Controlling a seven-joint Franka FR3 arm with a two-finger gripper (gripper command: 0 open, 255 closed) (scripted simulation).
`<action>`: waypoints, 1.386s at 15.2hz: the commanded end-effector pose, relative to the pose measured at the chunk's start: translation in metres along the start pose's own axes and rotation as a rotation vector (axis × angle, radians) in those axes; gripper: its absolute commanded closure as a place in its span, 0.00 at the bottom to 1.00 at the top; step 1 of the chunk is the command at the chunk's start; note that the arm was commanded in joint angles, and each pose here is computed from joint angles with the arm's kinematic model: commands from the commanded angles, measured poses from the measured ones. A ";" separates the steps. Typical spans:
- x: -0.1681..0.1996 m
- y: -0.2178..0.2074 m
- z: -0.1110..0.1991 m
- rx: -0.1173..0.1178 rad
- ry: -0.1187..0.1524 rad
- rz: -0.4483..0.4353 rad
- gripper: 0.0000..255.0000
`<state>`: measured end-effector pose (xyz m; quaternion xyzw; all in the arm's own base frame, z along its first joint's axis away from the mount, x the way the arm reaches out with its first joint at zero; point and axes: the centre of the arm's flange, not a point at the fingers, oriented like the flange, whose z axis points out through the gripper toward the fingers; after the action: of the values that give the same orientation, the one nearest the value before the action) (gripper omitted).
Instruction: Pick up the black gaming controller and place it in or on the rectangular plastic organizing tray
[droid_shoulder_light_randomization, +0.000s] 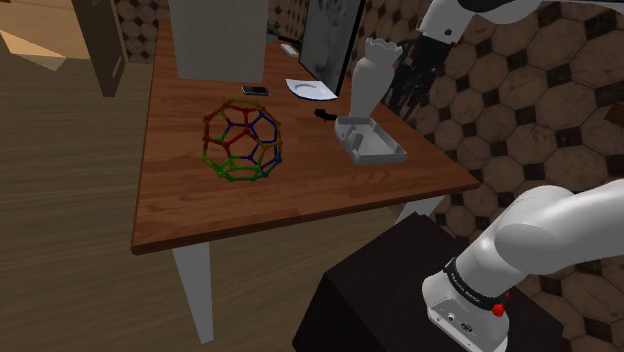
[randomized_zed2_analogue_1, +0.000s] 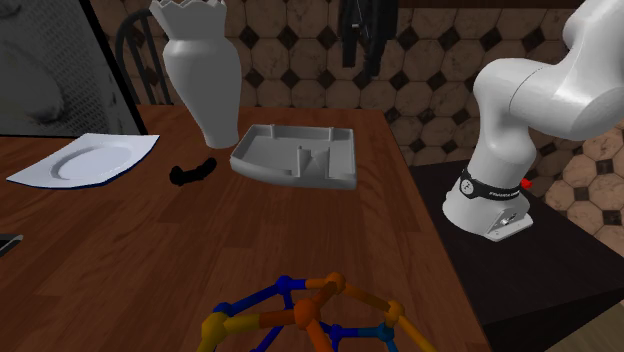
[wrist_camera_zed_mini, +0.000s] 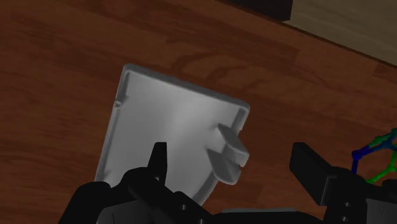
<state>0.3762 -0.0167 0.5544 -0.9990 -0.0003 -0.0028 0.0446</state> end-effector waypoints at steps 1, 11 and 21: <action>0.022 0.010 0.010 -0.002 0.002 -0.009 0.00; 0.138 0.051 0.055 -0.009 0.010 -0.048 0.00; 0.255 0.088 0.098 -0.015 0.019 -0.088 0.00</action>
<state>0.6193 -0.0945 0.4594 -0.9983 -0.0418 -0.0160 0.0367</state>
